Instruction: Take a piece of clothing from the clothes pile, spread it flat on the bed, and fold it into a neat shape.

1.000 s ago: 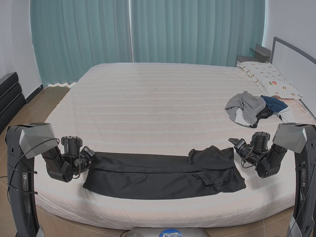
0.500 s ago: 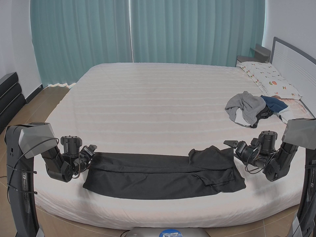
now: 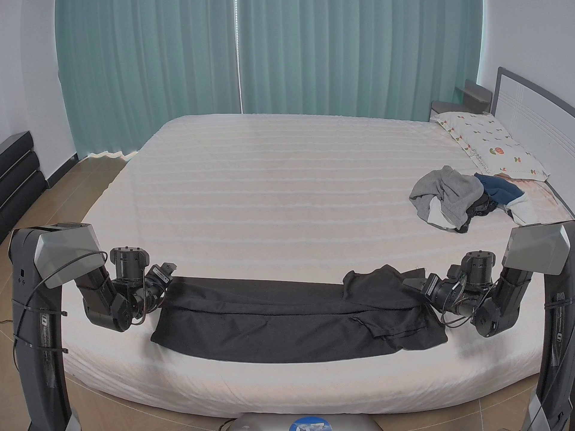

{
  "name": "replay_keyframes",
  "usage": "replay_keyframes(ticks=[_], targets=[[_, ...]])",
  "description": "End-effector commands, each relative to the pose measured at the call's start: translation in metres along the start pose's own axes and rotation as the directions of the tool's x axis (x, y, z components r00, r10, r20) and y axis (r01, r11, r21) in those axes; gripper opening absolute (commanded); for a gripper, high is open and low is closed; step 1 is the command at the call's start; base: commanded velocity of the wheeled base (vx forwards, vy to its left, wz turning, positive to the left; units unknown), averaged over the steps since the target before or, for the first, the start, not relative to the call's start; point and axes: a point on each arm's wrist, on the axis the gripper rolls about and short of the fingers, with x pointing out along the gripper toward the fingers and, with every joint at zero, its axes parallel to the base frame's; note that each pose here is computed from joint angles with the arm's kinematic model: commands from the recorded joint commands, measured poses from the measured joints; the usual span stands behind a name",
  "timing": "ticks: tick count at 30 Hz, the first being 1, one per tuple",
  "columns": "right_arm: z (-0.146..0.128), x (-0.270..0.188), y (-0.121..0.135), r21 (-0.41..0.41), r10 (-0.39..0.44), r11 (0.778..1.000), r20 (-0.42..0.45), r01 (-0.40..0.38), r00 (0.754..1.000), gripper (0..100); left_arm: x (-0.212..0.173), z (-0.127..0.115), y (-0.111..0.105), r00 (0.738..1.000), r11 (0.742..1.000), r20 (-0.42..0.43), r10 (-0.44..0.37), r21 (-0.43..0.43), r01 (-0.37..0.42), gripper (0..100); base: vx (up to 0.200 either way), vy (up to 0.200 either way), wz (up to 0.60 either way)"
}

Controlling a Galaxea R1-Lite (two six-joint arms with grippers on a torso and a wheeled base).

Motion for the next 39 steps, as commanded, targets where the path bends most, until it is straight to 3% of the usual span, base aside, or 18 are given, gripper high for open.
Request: replay_keyframes(ticks=[1, 10, 25, 26, 32, 35, 36, 39], targets=[[-0.004, -0.001, -0.003, 0.0, -0.01, 1.0, -0.011, 0.01, 1.0, 0, 0.001, -0.001, 0.001, 1.0, 1.0, -0.001, 0.003, 0.0, -0.003, 100, 0.0, 0.0, 0.0], [-0.014, -0.028, 0.0, -0.06, -0.02, 0.998, -0.018, 0.019, 1.0, 0, 0.0, 0.0, 0.001, 1.0, 1.0, -0.001, 0.003, -0.002, -0.003, 100, 0.0, 0.0, 0.0], [-0.022, -0.032, -0.007, -0.111, -0.043, 0.993, -0.04, 0.038, 0.998, 0, -0.002, 0.004, 0.004, 1.0, 1.0, 0.008, 0.012, -0.01, -0.012, 100, 0.0, 0.0, 0.0], [-0.022, -0.032, -0.007, -0.11, -0.044, 0.993, -0.037, 0.04, 0.998, 100, -0.004, 0.007, 0.004, 1.0, 1.0, 0.012, 0.01, -0.011, -0.01, 100, 0.0, 0.0, 0.0], [-0.011, -0.04, 0.005, -0.103, -0.023, 0.994, 0.014, 0.024, 1.0, 100, -0.037, 0.018, -0.003, 1.0, 1.0, 0.024, 0.008, -0.01, -0.008, 100, 0.0, 0.0, 0.0], [-0.004, -0.045, 0.014, -0.047, -0.014, 0.999, 0.054, 0.016, 0.998, 100, -0.055, 0.007, -0.002, 1.0, 1.0, -0.021, 0.02, 0.01, -0.02, 100, 0.0, 0.0, 0.0], [-0.001, -0.047, 0.017, -0.011, -0.012, 1.0, 0.064, 0.012, 0.998, 100, -0.061, -0.008, -0.004, 0.997, 0.999, -0.067, 0.036, 0.041, -0.033, 100, 0.0, 0.0, 0.0], [0.0, -0.047, 0.019, 0.009, -0.008, 1.0, 0.066, 0.008, 0.998, 100, -0.065, -0.022, -0.005, 0.99, 0.994, -0.119, 0.071, 0.085, -0.061, 100, 0.0, 0.0, 0.0]])
